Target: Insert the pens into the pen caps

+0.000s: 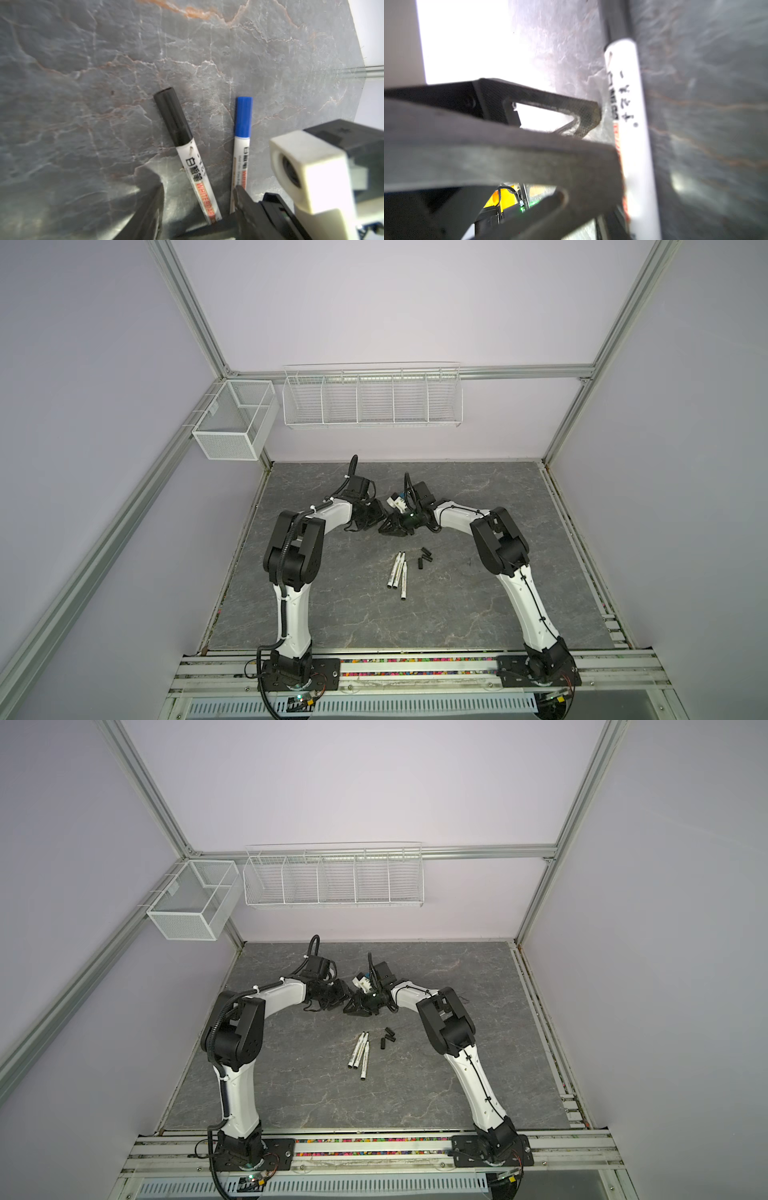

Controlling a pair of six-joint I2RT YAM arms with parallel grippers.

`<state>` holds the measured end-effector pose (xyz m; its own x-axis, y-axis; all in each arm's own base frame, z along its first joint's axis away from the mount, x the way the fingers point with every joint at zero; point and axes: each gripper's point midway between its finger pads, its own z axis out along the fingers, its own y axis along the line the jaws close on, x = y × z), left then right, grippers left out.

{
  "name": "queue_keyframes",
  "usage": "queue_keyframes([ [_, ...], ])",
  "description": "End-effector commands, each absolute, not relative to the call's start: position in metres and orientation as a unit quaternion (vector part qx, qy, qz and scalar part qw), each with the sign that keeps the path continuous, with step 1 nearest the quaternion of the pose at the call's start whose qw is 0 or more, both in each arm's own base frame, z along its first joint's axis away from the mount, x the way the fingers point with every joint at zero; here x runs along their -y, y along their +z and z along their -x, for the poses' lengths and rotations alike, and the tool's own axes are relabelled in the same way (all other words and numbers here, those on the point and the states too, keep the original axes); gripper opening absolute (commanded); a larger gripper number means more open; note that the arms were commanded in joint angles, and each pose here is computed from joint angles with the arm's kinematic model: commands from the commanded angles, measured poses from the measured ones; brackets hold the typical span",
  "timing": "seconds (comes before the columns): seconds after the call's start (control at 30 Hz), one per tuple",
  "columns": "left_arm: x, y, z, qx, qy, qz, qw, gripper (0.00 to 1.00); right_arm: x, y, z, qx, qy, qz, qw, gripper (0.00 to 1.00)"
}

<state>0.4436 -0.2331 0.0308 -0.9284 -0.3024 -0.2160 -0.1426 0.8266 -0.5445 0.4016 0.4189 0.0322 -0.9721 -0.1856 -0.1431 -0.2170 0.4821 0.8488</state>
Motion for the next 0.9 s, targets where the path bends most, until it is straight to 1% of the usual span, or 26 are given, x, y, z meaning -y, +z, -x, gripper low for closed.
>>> queue_keyframes([
  [0.0,0.187,-0.072,-0.329,-0.981,-0.118,0.141,-0.056,0.55,-0.423,0.038,-0.408,-0.853,0.507,0.119,0.032,0.29],
  [0.23,0.192,-0.06,-0.336,-0.982,-0.137,0.128,-0.036,0.55,-0.419,0.076,-0.397,-0.835,0.529,0.141,0.056,0.29],
  [0.37,0.197,-0.032,-0.349,-0.981,-0.164,0.105,0.019,0.56,-0.406,0.101,-0.384,-0.833,0.526,0.154,0.076,0.3],
  [0.47,0.189,-0.004,-0.351,-0.981,-0.159,0.083,0.067,0.56,-0.39,0.114,-0.375,-0.839,0.514,0.153,0.094,0.3],
  [0.57,0.183,0.016,-0.334,-0.984,-0.143,0.042,0.094,0.57,-0.368,0.122,-0.37,-0.85,0.496,0.137,0.114,0.29],
  [0.7,0.181,0.023,-0.295,-0.99,-0.089,-0.042,0.098,0.57,-0.333,0.128,-0.375,-0.869,0.46,0.106,0.151,0.29],
  [0.8,0.188,0.022,-0.265,-0.988,-0.061,-0.099,0.098,0.56,-0.308,0.134,-0.385,-0.882,0.425,0.086,0.185,0.29],
  [0.87,0.199,0.024,-0.252,-0.984,-0.063,-0.129,0.107,0.56,-0.301,0.139,-0.386,-0.884,0.413,0.089,0.2,0.29],
])
